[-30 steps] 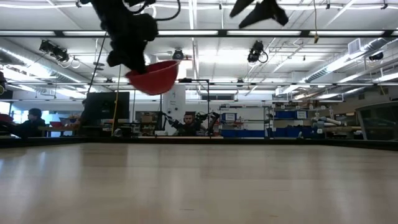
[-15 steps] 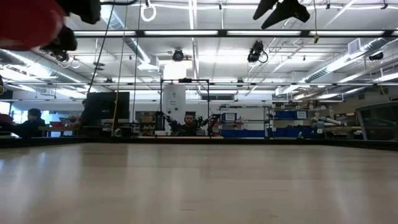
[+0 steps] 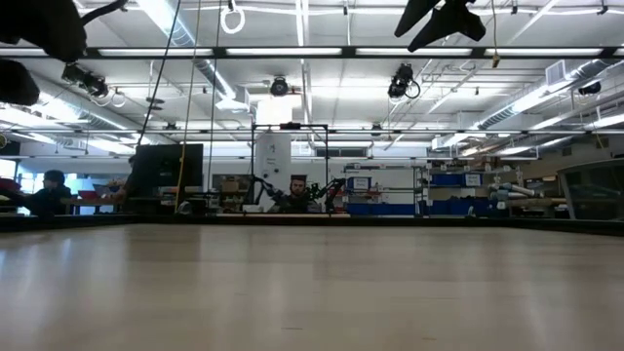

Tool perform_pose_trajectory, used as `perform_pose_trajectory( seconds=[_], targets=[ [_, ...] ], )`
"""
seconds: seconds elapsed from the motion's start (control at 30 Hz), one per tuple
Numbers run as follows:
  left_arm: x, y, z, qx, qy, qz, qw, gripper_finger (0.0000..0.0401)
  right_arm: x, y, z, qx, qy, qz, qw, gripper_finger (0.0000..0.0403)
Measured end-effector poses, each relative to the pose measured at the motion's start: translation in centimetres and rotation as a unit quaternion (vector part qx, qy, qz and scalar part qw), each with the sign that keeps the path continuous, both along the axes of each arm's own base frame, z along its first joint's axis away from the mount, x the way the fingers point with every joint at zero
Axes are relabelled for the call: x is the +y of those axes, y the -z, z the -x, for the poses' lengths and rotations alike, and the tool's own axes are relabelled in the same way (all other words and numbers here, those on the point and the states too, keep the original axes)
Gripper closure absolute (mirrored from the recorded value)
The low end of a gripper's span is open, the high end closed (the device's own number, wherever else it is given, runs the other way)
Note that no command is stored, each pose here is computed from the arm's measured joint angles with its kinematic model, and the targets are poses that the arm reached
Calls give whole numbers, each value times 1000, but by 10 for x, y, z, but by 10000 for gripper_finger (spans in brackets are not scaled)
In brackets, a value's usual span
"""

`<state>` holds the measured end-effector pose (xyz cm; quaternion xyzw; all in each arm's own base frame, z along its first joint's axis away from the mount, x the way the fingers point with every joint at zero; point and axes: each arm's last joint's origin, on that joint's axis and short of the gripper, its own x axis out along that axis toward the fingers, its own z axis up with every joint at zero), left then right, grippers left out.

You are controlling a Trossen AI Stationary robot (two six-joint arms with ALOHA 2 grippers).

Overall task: Nest bowls inside each other
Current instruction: Stack the red bowl on top of the light green bowl, then return to Home Position

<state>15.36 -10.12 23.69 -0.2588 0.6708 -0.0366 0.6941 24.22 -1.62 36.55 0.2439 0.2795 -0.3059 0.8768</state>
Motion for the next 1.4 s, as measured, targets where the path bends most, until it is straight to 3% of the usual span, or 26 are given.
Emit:
perform_pose_trajectory(
  seconds=[0.37,0.6,0.87,1.03,1.13,1.2,1.27,1.4],
  targets=[
    [-22,24,-2,35,-9,-63,997,381,-2,0,0,4,-1,6,1000,223],
    [-29,25,-7,32,-22,-50,998,291,-2,0,0,4,-9,0,1000,223],
    [-27,-10,-3,50,-29,-63,996,171,0,1,0,8,-35,-10,999,223],
    [-22,-45,-2,-2,-43,-87,995,158,6,-5,-6,-25,-143,-42,988,223],
    [-17,-69,-5,-69,-51,-109,990,167,12,-17,-10,-91,-220,-59,969,227],
    [-12,-89,-10,-138,-70,-135,979,177,15,-29,-10,-147,-253,-55,955,233],
    [-6,-111,-18,-224,-88,-173,955,188,17,-41,-9,-197,-274,-30,941,241],
    [8,-156,-35,-381,-88,-254,885,210,17,-60,-5,-264,-287,29,920,253]
  ],
)
